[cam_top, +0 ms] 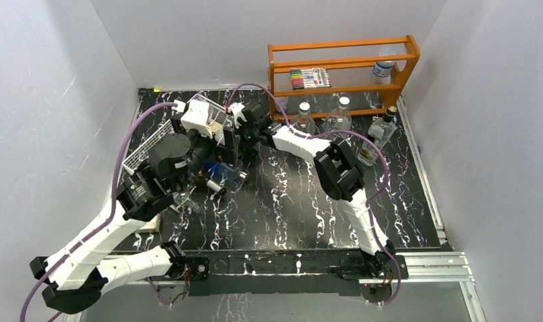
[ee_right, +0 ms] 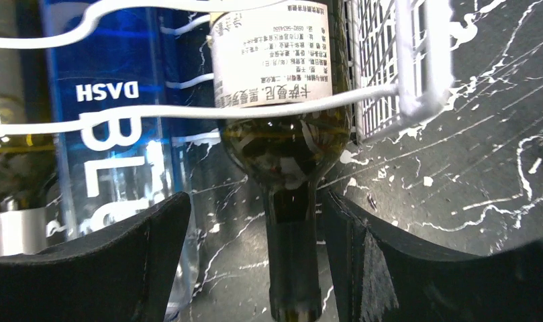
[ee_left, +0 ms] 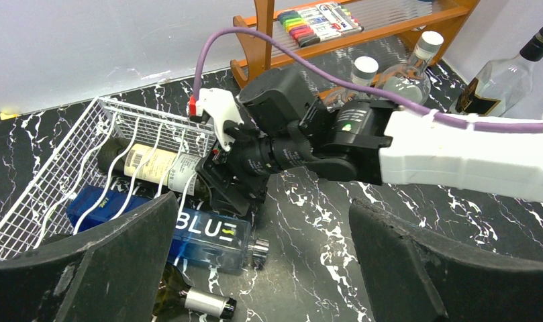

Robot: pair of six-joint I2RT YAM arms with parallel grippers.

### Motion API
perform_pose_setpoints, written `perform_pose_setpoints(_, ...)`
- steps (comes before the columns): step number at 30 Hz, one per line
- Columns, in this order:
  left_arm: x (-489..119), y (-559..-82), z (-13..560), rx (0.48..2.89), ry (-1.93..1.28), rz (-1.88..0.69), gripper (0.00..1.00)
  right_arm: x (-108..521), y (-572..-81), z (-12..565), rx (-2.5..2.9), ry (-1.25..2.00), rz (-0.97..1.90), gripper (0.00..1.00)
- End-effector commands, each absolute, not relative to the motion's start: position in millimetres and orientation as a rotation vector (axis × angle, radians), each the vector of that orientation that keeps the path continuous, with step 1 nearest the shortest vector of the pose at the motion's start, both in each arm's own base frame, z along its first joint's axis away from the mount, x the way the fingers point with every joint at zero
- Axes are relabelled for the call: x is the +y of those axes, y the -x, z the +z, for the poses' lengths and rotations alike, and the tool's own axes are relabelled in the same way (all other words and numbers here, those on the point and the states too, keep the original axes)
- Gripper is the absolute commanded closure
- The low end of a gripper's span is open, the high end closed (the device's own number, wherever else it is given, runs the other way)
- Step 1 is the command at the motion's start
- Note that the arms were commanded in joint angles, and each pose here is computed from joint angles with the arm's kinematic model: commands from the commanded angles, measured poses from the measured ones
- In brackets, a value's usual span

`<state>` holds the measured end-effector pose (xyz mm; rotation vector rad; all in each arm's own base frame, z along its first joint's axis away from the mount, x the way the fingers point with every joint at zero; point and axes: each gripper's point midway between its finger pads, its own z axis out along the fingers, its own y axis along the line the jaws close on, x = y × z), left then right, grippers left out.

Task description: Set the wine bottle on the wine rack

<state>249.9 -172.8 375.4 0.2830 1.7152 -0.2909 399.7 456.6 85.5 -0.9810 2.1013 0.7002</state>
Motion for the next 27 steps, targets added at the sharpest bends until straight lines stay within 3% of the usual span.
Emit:
perform_pose_setpoints(1, -168.5, -245.8, 391.0, 1.684, -0.271, -0.309, 0.02, 449.9, -403.4, 157.2, 1.974, 0.911, 0.711, 0.18)
perform_pose_setpoints(11, -161.5, -239.4, 388.1, 1.694, -0.255, -0.32, 0.02, 389.3, -380.6, 236.0, 1.923, 0.691, 0.633, 0.18)
perform_pose_setpoints(19, -164.1, -236.3, 352.1, 1.753, -0.267, -0.326, 0.02, 308.5, -337.4, 296.8, 1.816, 0.514, 0.555, 0.18)
perform_pose_setpoints(27, -184.0, -234.8, 287.0, 1.855, -0.309, -0.376, 0.02, 174.3, -318.9, 277.2, 1.891, 0.099, 0.123, 0.17)
